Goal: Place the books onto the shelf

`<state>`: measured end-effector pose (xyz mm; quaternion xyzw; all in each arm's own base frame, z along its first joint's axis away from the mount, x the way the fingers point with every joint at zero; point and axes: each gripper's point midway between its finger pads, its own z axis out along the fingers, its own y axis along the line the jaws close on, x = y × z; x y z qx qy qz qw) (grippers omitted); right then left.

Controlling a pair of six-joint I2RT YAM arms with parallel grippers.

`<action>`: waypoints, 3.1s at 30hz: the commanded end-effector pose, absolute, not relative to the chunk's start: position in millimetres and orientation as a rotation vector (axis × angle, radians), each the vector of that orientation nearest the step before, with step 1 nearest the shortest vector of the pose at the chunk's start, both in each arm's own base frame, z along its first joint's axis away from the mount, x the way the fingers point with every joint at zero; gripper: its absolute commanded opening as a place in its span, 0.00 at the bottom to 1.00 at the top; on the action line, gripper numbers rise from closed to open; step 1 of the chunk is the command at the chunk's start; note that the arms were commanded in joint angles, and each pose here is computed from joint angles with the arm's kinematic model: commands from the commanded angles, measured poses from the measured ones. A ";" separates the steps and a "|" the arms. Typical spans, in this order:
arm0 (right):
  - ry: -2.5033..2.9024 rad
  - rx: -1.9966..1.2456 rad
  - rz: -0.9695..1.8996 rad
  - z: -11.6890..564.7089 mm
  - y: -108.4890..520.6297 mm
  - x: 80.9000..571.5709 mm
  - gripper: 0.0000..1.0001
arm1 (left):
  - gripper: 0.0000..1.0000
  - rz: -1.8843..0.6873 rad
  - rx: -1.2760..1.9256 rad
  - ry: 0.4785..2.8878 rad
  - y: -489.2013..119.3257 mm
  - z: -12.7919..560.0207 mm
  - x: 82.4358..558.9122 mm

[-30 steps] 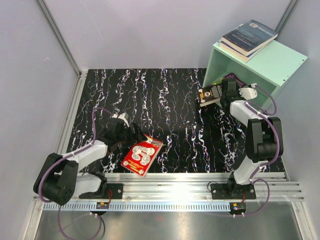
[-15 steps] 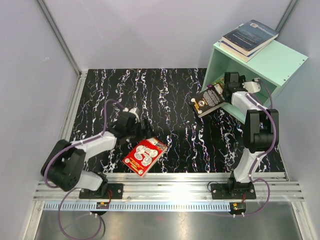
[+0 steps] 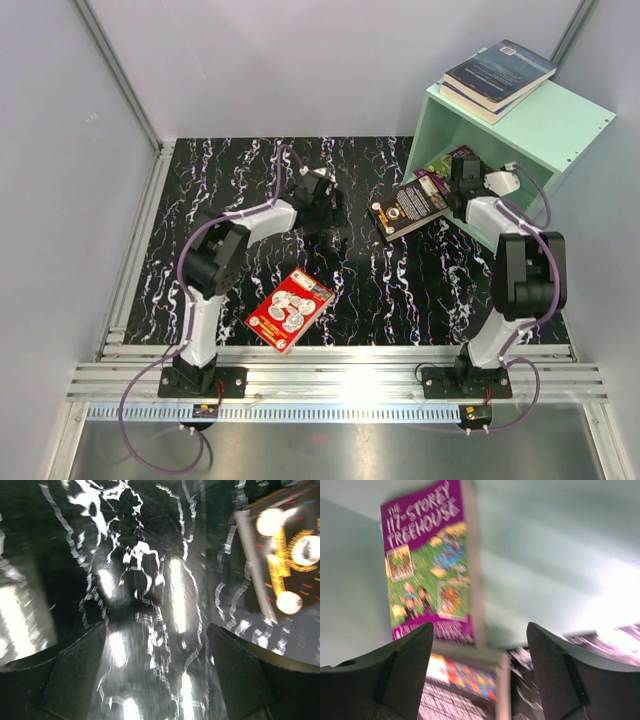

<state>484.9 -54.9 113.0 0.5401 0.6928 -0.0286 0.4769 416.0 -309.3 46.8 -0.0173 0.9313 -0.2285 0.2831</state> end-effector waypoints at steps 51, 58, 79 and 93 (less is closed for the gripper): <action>1.834 0.952 0.325 214.7 0.5 208.8 0.57 | 0.06 -1.103 -0.247 2.101 -550.8 100.5 490.9; 1.833 0.921 0.351 212.6 4.5 203.1 0.58 | 0.33 -1.256 -0.378 1.780 -562.6 165.0 521.1; 2.069 0.698 0.764 176.0 97.9 273.3 0.77 | 0.98 -0.729 -0.074 2.130 -320.1 172.0 374.1; 2.393 0.428 1.154 90.1 317.6 178.4 0.88 | 0.99 -0.414 -0.316 2.380 -144.9 78.8 257.9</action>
